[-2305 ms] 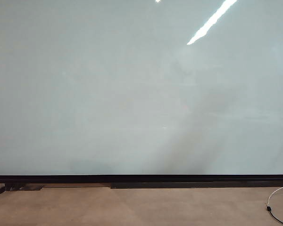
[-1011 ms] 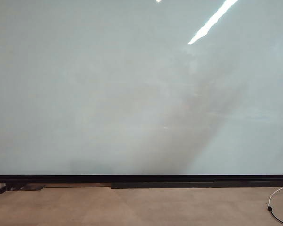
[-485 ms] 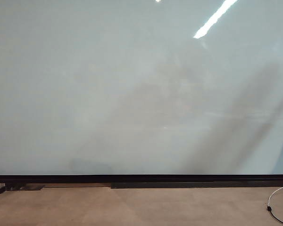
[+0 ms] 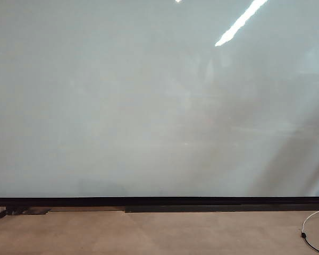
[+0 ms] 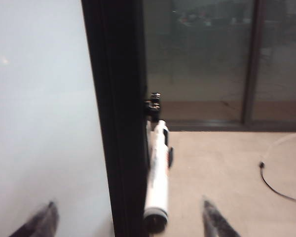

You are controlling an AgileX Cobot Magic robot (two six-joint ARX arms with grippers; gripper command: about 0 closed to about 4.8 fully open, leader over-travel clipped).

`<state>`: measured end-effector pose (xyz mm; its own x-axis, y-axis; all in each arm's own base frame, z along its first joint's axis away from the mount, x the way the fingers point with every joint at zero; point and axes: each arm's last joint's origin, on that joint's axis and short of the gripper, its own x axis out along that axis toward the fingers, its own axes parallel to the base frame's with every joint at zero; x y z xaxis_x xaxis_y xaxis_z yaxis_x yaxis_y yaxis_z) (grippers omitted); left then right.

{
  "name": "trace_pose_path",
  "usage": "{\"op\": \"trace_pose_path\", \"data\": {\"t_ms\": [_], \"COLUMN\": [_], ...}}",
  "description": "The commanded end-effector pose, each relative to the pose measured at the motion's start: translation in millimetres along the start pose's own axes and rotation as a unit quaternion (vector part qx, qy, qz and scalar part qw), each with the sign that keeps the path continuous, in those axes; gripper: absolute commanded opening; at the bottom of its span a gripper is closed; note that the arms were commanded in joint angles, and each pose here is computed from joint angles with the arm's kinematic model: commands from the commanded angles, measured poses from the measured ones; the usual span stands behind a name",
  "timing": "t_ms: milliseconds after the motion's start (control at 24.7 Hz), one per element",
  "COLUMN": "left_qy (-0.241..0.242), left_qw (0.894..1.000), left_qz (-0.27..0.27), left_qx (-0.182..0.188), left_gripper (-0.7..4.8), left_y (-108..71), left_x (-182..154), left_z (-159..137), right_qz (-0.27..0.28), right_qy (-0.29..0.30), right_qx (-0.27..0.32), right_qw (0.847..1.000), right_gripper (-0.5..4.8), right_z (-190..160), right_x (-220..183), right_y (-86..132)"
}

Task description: Pick up the pen on the shelf to the right of the whiteboard and draw a triangle.

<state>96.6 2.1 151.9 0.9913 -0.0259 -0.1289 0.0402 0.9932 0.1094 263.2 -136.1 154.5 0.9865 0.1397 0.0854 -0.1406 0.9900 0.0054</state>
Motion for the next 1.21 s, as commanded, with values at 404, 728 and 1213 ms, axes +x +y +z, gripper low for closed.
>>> {"op": "trace_pose_path", "data": {"t_ms": [404, 728, 1213], "left_qy": [-0.005, -0.005, -0.005], "left_qw": [1.0, 1.0, 1.0], "left_qz": [0.0, 0.0, 0.0], "left_qx": [0.001, 0.001, 0.001], "left_gripper": [-0.05, -0.05, -0.05], "left_y": [0.2, 0.1, 0.1], "left_x": [0, 0, 0], "left_z": [2, 2, 2], "right_qz": [0.024, 0.032, -0.003], "right_qy": [-0.002, -0.007, 0.002], "right_qx": [-0.034, -0.037, -0.028], "right_qw": [0.999, 0.999, 1.0], "right_gripper": [3.68, 3.68, 3.64], "right_z": [-19, -21, -33], "right_x": [32, 42, 54], "right_y": [-21, -23, -15]}}
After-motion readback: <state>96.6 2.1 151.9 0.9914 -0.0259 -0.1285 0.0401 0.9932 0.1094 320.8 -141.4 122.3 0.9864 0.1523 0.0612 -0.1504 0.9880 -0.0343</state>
